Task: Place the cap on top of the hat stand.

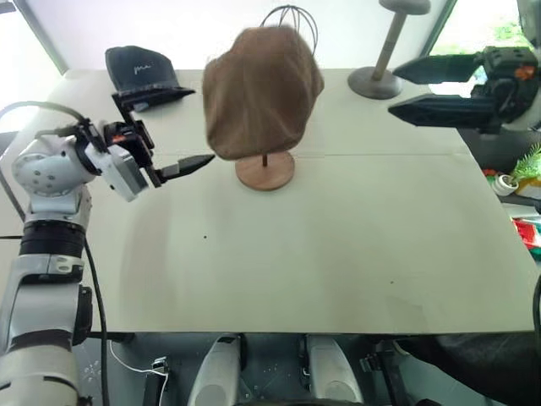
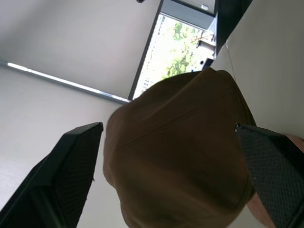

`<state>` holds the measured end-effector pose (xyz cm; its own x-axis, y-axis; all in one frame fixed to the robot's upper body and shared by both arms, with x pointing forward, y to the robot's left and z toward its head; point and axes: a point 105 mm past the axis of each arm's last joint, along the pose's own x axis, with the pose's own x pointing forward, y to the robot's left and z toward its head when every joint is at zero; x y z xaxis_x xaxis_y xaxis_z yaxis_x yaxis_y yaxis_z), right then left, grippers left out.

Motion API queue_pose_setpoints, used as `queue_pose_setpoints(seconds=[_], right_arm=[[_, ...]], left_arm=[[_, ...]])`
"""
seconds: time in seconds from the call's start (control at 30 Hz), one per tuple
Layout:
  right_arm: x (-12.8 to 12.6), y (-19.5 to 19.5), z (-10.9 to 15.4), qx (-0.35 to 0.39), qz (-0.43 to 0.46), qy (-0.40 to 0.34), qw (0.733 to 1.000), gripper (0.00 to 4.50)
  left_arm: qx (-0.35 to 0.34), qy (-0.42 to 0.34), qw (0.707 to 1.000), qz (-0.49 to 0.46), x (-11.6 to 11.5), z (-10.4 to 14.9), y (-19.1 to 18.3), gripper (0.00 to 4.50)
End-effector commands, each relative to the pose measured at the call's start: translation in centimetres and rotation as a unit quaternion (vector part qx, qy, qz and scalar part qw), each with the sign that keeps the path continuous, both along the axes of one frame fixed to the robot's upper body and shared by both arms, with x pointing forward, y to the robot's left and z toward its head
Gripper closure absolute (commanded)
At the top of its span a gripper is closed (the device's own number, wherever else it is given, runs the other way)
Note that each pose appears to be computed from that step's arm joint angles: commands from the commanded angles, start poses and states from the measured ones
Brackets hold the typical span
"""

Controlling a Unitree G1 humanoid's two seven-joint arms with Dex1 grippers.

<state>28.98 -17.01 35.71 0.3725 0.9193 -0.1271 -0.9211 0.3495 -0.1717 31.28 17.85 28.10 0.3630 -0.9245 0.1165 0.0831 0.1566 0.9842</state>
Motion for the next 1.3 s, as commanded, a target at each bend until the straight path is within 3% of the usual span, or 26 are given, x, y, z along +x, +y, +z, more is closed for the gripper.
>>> queue_pose_setpoints(seconds=[0.03,0.3,0.63,0.7,0.8,0.93,1.1,1.3], right_arm=[[0.0,-0.1,1.2,0.005,0.005,-0.027,1.0,0.0],[1.3,0.2,0.8,0.005,0.018,-0.028,0.999,0.0],[2.6,0.3,0.5,0.012,0.025,-0.024,0.999,0.0],[2.6,0.4,0.4,0.009,0.029,-0.025,0.999,0.0],[2.4,0.2,0.3,0.0,0.033,-0.027,0.999,0.0],[2.7,-0.5,0.0,-0.008,0.02,-0.027,0.999,0.0],[3.0,-1.0,-0.8,-0.013,0.006,-0.021,1.0,0.0],[3.2,-1.1,-1.0,-0.009,0.0,-0.023,1.0,0.0]], left_arm=[[0.007,-0.007,1.0,0.022,-1.0,0.7,0.8,0.05],[0.031,0.06,0.993,0.096,-2.3,-0.3,2.8,0.05],[-0.096,0.121,0.961,0.231,-0.4,2.8,6.6,0.05],[-0.118,0.179,0.945,0.247,0.1,2.4,7.2,0.05],[-0.172,0.342,0.883,0.271,0.7,0.7,8.8,0.05],[-0.221,0.486,0.814,0.23,-1.1,0.8,10.0,0.05],[-0.24,0.547,0.783,0.175,-3.8,3.8,10.5,0.05],[-0.249,0.558,0.774,0.167,-5.7,5.7,11.9,0.05]])
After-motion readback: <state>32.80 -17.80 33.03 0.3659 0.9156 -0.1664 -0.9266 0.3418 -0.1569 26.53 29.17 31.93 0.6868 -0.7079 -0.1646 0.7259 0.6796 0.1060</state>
